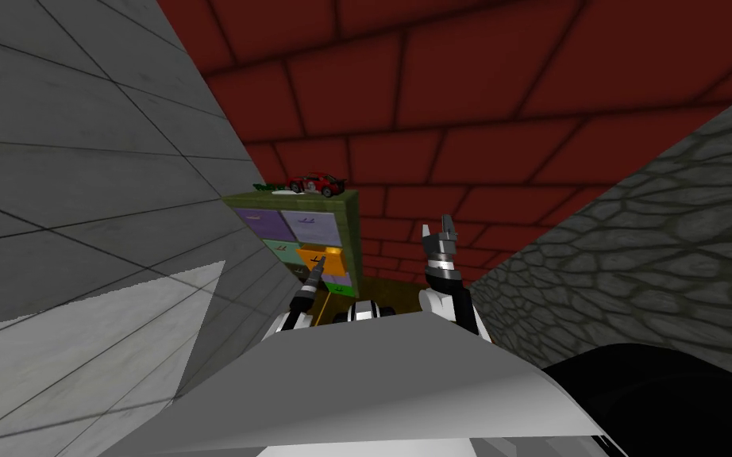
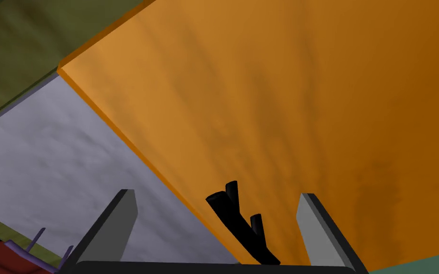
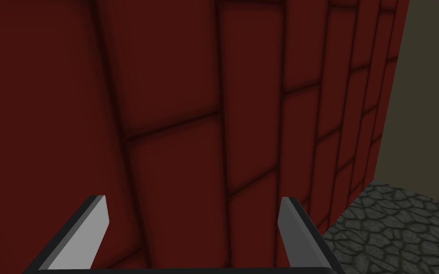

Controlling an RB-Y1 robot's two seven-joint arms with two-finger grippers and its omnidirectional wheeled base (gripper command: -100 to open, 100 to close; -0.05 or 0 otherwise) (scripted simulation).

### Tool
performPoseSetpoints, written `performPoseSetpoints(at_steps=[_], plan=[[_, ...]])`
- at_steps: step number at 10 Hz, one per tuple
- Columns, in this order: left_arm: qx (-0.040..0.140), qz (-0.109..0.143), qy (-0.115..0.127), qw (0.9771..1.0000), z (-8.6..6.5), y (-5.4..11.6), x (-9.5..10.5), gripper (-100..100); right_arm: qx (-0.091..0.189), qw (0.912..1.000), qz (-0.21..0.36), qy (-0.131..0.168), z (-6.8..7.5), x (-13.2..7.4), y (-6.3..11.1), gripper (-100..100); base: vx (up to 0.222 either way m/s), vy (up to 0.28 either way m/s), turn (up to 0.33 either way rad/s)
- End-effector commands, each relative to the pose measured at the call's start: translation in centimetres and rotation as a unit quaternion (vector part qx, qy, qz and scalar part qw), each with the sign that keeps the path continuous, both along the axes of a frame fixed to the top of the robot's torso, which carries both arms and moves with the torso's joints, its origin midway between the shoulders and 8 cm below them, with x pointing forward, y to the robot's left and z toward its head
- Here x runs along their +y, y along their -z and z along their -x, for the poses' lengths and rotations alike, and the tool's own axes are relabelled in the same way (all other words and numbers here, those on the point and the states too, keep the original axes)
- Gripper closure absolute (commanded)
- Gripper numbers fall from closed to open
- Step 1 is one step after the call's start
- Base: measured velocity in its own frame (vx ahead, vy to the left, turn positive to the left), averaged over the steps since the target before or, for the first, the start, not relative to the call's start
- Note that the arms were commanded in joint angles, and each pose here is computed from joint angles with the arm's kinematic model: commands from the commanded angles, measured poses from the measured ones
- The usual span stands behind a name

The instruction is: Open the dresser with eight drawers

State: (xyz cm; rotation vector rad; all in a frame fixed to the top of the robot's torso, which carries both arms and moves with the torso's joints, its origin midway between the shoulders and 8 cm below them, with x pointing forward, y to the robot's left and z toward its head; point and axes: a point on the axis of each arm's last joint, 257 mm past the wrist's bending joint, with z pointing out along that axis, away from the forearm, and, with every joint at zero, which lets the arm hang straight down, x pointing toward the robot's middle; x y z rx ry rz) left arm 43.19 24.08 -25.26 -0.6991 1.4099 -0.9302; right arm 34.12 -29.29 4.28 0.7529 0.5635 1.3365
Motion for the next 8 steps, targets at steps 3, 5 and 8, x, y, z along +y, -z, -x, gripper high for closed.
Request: performPoseSetpoints(at_steps=[3, 5, 8], plan=[[-0.001, -0.001, 0.004, 1.0000, 0.8, -0.4, -0.1, 100, 0.000, 1.0000, 0.000, 0.000, 0.0, 0.0, 0.0, 0, -0.146, 0.037, 0.023], [0.005, -0.001, 0.004, 1.0000, 1.0, 0.0, -0.1, 100, 0.000, 1.0000, 0.000, 0.000, 0.0, 0.0, 0.0, 0, -0.138, 0.035, 0.014], [0.011, -0.001, 0.002, 0.9999, 1.7, -1.1, 0.2, -100, 0.000, 1.0000, 0.000, 0.000, 0.0, 0.0, 0.0, 0, 0.005, 0.003, -0.006]])
